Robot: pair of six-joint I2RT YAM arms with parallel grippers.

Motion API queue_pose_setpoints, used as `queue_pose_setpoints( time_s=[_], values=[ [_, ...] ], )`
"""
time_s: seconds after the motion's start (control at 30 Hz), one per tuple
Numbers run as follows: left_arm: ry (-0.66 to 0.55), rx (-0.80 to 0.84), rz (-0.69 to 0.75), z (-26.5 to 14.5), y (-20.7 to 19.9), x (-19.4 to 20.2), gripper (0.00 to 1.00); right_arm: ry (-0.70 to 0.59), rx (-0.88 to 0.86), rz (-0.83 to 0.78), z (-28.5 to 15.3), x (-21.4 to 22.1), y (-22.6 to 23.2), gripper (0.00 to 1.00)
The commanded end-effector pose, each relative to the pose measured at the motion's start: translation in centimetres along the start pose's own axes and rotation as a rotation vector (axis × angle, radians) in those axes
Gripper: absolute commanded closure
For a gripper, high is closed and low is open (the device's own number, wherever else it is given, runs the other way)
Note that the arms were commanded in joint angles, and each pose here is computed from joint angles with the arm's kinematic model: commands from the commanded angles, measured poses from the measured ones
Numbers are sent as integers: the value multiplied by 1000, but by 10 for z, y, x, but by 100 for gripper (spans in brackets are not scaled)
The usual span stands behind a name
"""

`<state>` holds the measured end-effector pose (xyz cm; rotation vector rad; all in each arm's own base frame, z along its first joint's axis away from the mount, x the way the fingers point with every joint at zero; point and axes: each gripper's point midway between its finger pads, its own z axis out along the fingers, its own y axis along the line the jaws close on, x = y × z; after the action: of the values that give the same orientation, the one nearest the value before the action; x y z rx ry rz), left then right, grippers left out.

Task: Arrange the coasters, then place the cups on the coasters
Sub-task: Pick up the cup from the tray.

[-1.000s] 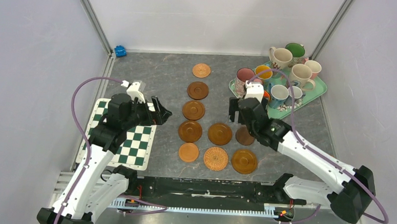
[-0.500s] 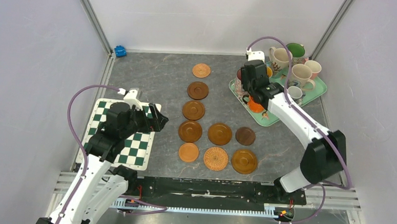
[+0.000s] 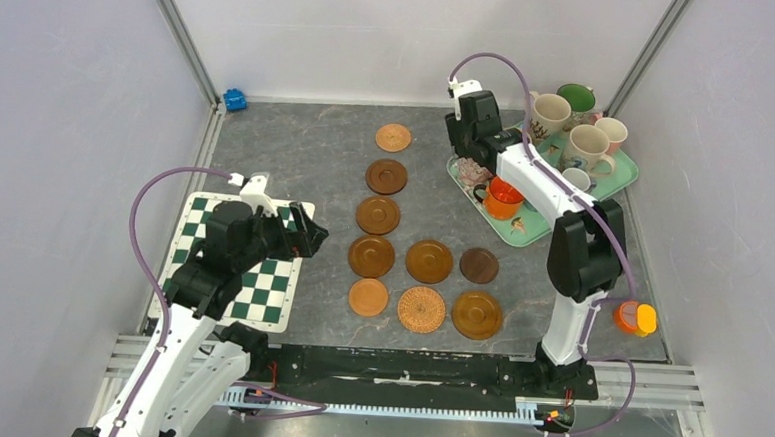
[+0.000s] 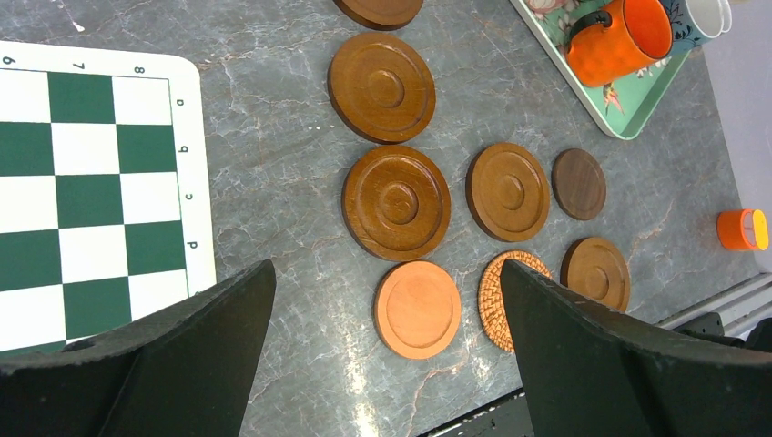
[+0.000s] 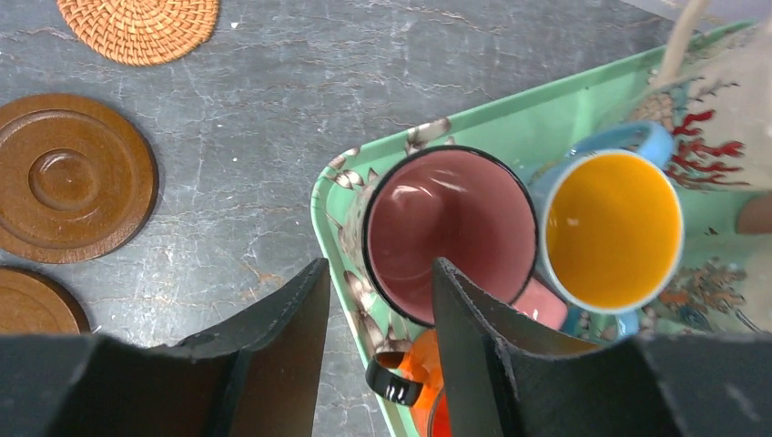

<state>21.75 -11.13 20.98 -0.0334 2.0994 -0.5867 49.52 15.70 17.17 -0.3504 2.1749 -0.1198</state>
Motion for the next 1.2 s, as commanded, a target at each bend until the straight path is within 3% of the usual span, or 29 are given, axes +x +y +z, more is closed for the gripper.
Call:
queue_pose_setpoints(
  time_s=[0.0, 0.37, 0.67, 1.0, 1.17],
  values=[
    [-15, 3, 20, 0, 0, -2, 0, -27, -35, -24, 12, -18, 1, 53],
    [-14, 0, 20, 0, 1, -1, 0, 58, -37, -73, 40, 15, 7, 59],
    [-15, -10, 19, 1, 3, -1, 0, 63, -54, -115, 48, 20, 8, 71],
    [-11, -16, 18, 2, 4, -1, 0, -27, -122, -167, 33, -14, 12, 99],
    [-14, -17, 19, 1, 4, -1, 0, -119, -149, -195, 15, -51, 11, 100]
  ],
)
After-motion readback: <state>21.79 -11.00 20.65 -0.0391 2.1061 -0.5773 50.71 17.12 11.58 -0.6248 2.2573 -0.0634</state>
